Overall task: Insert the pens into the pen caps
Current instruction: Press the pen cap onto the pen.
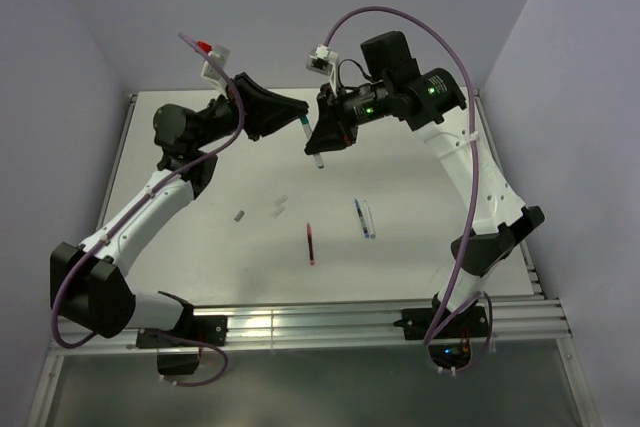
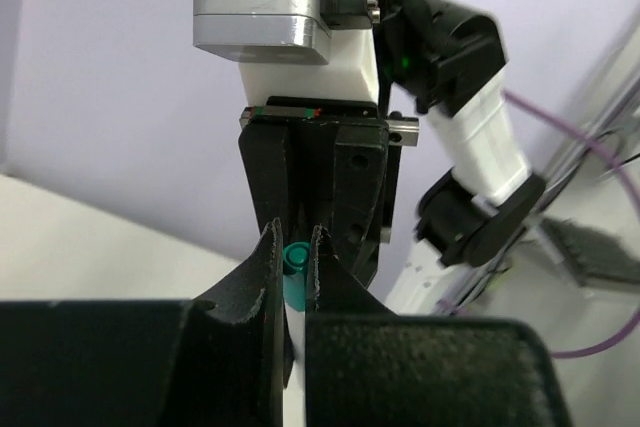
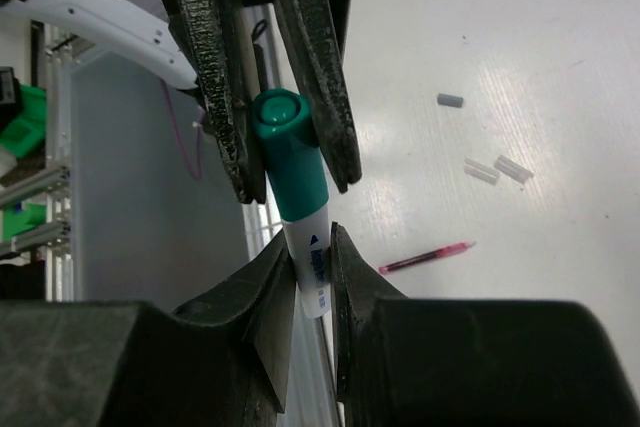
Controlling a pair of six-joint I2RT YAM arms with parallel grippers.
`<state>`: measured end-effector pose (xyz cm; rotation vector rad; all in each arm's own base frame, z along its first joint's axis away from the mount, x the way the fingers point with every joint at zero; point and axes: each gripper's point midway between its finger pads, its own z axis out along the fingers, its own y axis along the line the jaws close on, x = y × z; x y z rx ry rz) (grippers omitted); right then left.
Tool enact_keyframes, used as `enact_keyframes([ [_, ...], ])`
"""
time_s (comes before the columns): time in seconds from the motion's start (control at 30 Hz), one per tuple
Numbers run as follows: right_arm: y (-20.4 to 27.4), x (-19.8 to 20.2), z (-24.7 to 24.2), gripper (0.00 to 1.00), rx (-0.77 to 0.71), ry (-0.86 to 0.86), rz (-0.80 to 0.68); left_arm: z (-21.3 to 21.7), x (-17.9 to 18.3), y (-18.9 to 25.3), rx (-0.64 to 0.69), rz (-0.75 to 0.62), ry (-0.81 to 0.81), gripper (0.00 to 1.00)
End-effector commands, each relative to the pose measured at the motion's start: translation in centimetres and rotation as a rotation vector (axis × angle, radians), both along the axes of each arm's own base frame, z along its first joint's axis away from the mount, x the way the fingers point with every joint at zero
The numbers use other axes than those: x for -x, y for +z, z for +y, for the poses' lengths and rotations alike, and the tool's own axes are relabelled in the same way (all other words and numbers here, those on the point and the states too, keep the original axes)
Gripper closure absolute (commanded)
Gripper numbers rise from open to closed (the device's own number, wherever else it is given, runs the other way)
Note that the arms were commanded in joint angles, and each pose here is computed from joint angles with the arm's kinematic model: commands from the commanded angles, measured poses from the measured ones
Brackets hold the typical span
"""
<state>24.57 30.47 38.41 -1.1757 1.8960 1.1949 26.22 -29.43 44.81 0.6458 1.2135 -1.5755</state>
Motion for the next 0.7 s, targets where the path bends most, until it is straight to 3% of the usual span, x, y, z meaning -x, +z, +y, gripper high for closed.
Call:
enact_keyframes([
  [0.0,15.2,-3.0,2.1,1.00,-0.421,0.020,-0.559,-1.9,8.7,-8.2,-0.245,0.337,-0.526,1.00],
  [0.27,13.3,-2.8,2.3,1.00,-0.401,0.054,-0.507,-1.6,8.9,-9.0,-0.301,0.319,-0.486,1.00],
  [0.33,12.9,-2.4,2.3,1.00,-0.401,0.063,-0.486,-1.7,8.3,-8.3,-0.306,0.239,-0.460,1.00],
  [0.67,11.9,-1.6,2.2,1.00,-0.418,0.075,-0.390,-0.8,7.9,-8.0,-0.324,0.237,-0.461,1.00],
])
